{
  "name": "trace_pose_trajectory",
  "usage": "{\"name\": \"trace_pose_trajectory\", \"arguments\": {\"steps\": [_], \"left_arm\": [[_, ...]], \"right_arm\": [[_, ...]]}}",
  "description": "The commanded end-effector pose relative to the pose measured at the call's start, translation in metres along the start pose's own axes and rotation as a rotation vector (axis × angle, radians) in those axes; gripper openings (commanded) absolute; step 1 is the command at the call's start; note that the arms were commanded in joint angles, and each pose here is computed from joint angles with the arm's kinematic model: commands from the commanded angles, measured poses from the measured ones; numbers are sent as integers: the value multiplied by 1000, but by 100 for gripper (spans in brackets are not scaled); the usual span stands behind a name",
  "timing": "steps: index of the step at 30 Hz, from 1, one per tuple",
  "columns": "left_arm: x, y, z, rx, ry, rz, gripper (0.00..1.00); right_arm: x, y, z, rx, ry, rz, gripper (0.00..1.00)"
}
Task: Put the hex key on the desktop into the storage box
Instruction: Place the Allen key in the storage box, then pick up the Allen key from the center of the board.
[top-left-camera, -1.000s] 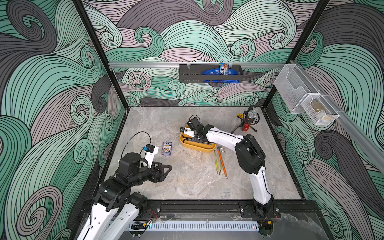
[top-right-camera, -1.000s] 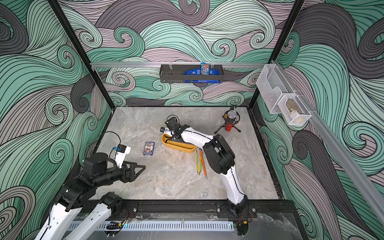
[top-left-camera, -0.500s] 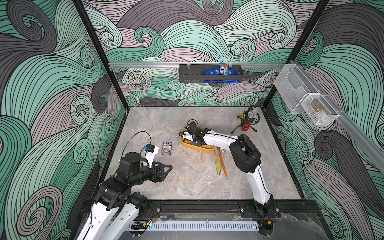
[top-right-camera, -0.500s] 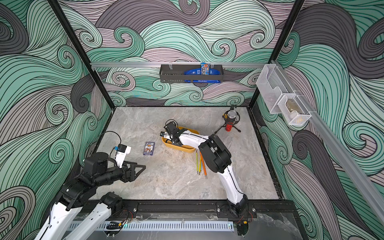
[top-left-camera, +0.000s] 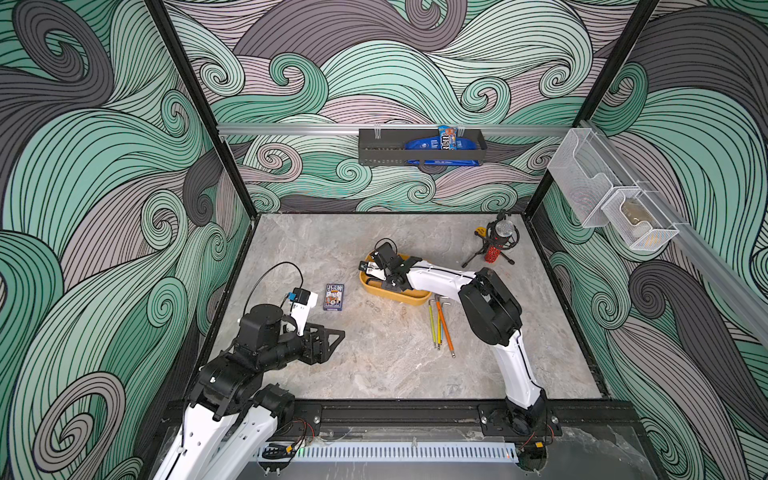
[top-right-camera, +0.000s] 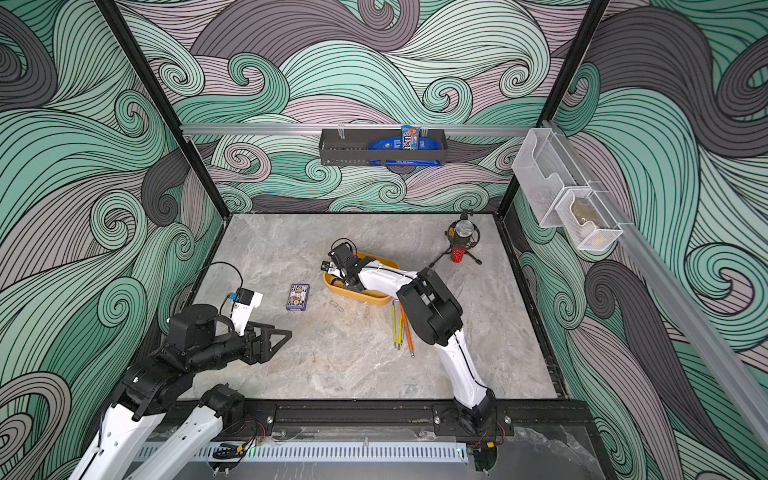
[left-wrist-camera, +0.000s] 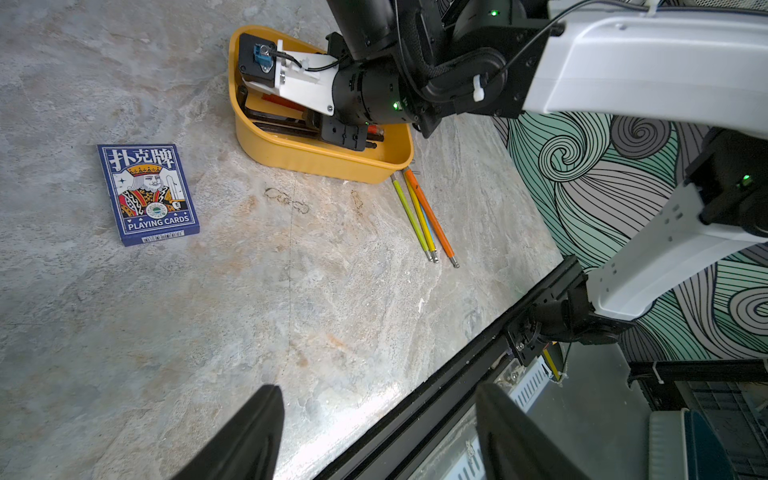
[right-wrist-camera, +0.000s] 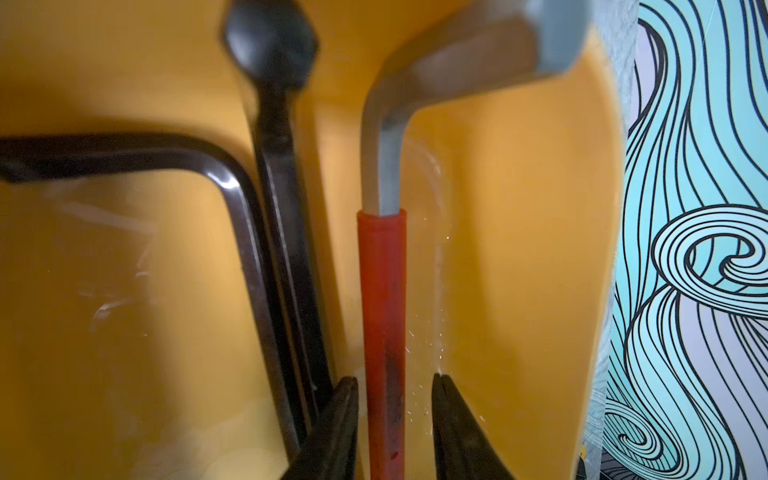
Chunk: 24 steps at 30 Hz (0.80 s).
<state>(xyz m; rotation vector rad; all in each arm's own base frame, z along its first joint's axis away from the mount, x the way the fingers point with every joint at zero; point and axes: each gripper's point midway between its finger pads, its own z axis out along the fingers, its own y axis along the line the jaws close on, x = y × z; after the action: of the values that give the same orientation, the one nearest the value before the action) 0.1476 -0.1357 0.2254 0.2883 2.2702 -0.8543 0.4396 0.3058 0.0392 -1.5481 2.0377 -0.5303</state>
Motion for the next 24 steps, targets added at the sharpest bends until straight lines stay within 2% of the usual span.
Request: {"name": "trace_pose_trajectory", "arguments": {"steps": [1,12,24], "left_arm": [[-7,-8,-3,25,-14,14,75],[-7,-8,-4,28,-23,12,76],[-9,-9,-8,24,-32,20,76]], "right_arm": [[-12,-16,-17,29,-46,47,35],[-31,-30,-42,7,-146,186,40],[-26,-76,-87,16,-265,516,43]]}}
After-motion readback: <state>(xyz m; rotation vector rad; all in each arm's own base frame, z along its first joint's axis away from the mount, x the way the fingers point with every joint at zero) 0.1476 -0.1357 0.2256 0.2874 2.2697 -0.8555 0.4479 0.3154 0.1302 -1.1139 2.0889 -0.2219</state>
